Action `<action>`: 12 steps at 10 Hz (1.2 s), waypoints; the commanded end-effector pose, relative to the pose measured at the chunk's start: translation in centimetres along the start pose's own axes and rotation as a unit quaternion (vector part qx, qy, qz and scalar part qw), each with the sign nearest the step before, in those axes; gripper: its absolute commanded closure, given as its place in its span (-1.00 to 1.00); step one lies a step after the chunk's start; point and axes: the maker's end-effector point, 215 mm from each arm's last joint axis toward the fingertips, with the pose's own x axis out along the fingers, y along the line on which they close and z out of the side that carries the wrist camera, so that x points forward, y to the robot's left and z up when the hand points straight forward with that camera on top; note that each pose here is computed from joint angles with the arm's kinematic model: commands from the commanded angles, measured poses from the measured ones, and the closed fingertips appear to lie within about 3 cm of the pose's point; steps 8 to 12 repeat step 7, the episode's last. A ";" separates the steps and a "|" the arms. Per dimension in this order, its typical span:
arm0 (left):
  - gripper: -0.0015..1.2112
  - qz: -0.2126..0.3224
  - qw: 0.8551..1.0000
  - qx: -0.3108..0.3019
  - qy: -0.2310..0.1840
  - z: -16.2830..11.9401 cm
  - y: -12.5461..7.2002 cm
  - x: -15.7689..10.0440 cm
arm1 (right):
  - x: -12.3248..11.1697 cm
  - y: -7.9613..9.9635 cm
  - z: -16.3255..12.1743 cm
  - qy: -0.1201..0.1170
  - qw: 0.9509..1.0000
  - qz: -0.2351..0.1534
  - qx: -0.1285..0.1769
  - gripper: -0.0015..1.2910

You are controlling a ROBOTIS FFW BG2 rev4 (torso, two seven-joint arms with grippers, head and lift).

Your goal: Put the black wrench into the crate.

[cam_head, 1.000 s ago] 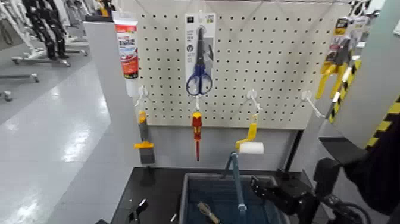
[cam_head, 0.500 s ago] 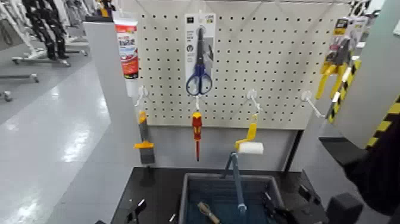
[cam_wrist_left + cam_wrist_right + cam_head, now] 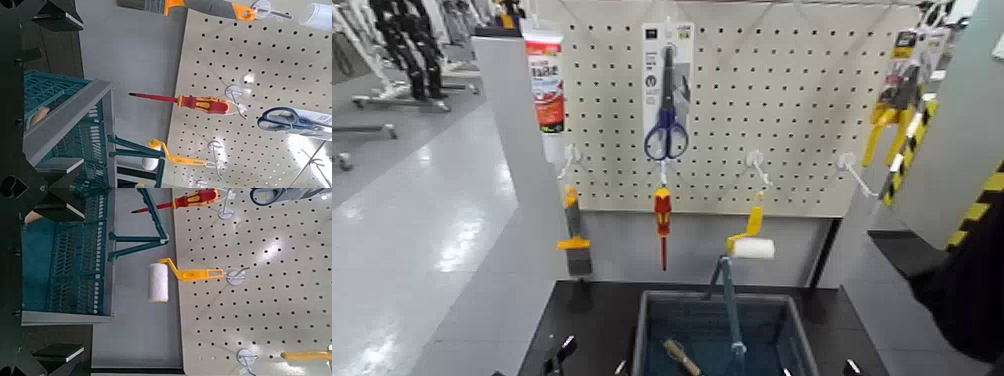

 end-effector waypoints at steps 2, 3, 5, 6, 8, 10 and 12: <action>-0.83 0.000 1.000 0.000 0.000 0.0 0.0 -0.1 | -2.2 0.1 -0.4 -0.010 1.000 -0.022 0.000 -0.78; -0.83 0.001 1.000 0.000 0.001 -0.1 0.0 -0.1 | -2.5 -0.2 -0.2 -0.014 1.000 -0.028 0.001 -0.77; -0.83 0.002 1.000 -0.001 0.000 -0.1 0.0 -0.1 | -2.8 -0.3 -0.7 -0.010 0.999 -0.030 -0.004 -0.77; -0.83 0.002 1.000 -0.001 0.000 -0.1 0.0 -0.1 | -2.7 -0.3 -0.6 -0.010 0.999 -0.031 -0.010 -0.77; -0.83 0.002 1.000 -0.002 0.000 -0.1 0.0 -0.1 | -2.6 -0.2 -0.9 -0.005 0.999 -0.031 -0.012 -0.77; -0.83 0.002 1.000 -0.002 0.000 -0.1 0.0 -0.1 | -2.6 -0.2 -0.9 -0.005 0.999 -0.031 -0.012 -0.77; -0.83 0.002 1.000 -0.002 0.000 -0.1 0.0 -0.1 | -2.6 -0.2 -0.9 -0.005 0.999 -0.031 -0.012 -0.77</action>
